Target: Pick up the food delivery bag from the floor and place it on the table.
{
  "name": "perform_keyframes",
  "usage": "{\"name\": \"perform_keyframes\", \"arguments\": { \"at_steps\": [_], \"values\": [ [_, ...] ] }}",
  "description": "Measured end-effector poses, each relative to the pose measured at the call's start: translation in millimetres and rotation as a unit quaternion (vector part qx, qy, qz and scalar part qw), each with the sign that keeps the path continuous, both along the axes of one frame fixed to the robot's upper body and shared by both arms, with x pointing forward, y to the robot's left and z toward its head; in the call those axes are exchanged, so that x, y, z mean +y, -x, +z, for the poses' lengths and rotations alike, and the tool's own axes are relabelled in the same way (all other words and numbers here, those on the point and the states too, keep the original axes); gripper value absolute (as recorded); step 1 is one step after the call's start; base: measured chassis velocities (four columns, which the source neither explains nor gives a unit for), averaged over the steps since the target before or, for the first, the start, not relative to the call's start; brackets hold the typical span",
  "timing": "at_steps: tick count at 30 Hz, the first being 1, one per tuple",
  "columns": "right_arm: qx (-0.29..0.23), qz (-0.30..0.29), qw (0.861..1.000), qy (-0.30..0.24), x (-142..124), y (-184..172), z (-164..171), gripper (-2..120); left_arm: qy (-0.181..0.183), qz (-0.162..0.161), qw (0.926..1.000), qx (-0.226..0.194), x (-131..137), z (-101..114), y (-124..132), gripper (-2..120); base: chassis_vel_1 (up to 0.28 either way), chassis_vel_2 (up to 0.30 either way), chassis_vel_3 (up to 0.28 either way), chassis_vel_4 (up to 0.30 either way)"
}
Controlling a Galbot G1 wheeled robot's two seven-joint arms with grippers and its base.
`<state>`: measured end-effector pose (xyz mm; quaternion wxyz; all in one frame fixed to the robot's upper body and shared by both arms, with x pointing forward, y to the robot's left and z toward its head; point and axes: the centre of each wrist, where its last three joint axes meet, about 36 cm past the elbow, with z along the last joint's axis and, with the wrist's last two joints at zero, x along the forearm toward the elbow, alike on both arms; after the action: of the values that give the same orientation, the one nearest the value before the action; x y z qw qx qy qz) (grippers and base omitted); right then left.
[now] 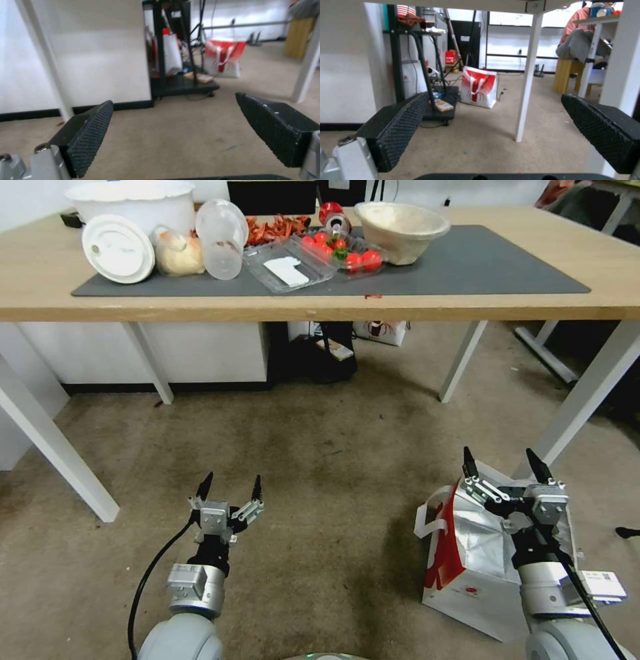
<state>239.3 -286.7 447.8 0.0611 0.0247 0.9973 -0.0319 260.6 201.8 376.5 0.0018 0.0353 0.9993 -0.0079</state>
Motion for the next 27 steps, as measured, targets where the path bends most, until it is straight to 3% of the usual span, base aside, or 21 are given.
{"name": "perform_keyframes", "arguments": {
  "at_steps": [5,15,27],
  "values": [
    [0.000,-0.019,1.000,0.007,-13,-2,-3,100,0.014,-0.021,0.9996,-0.012,0,-1,-1,97,0.000,0.000,0.000,0.000],
    [0.059,-0.091,0.992,0.070,-75,2,-45,100,0.023,-0.010,0.9995,-0.021,14,2,-9,97,0.000,0.000,0.000,0.000],
    [0.117,-0.136,0.980,0.082,-124,3,-82,100,0.015,-0.004,0.9997,-0.016,14,-5,-9,97,0.000,0.000,0.000,0.000]
  ]
}}
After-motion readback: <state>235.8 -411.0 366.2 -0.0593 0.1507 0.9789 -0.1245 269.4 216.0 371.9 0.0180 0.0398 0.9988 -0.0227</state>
